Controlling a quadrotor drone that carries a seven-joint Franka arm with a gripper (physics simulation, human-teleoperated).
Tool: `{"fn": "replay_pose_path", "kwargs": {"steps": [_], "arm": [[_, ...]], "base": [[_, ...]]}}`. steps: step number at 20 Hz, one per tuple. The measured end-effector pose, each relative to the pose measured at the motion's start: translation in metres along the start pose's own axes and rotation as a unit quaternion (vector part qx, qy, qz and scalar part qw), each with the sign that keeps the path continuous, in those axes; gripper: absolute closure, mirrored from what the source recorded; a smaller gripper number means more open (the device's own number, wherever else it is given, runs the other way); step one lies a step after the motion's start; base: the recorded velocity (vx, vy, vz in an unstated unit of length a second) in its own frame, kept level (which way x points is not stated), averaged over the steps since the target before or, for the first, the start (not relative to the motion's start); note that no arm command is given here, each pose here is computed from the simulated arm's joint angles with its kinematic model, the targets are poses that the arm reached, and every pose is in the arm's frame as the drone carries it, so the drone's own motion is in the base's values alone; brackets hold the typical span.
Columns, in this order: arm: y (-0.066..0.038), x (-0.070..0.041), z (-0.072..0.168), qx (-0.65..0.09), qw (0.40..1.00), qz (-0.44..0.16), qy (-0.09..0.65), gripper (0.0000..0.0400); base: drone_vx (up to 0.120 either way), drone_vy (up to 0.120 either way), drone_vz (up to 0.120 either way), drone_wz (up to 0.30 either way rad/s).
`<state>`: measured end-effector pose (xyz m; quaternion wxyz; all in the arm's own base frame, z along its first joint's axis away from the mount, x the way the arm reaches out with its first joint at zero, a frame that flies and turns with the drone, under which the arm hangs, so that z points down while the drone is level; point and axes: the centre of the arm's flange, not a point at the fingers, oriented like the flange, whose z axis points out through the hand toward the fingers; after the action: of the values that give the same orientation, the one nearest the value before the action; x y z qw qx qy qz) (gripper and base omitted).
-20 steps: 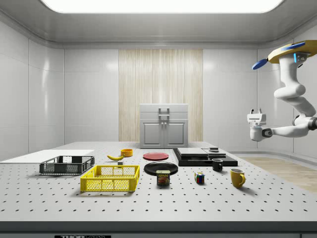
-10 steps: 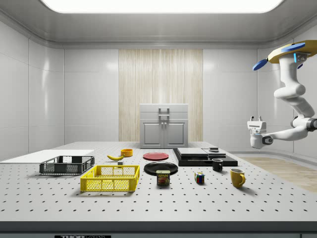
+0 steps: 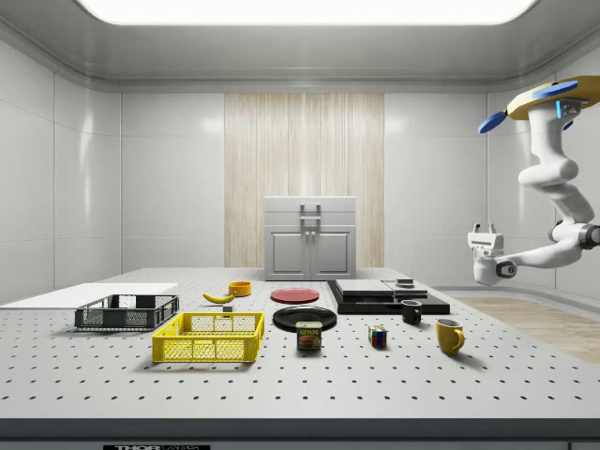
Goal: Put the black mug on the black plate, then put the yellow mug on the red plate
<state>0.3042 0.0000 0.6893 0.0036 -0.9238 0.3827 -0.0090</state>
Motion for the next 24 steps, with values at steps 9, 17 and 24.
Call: {"fn": "replay_pose_path", "kwargs": {"steps": [9,17,24], "arm": [[0.0003,-0.0004,-0.0018,0.002,1.0,0.0,0.003,0.0],[0.0005,-0.0009,-0.002,0.004,1.0,0.0,0.005,0.0],[0.0005,-0.0017,-0.002,0.003,1.0,0.0,0.009,0.0]], "base": [[0.116,0.0,0.0,0.0],[0.12,0.0,0.0,0.0],[0.12,0.0,0.0,0.0]]}}
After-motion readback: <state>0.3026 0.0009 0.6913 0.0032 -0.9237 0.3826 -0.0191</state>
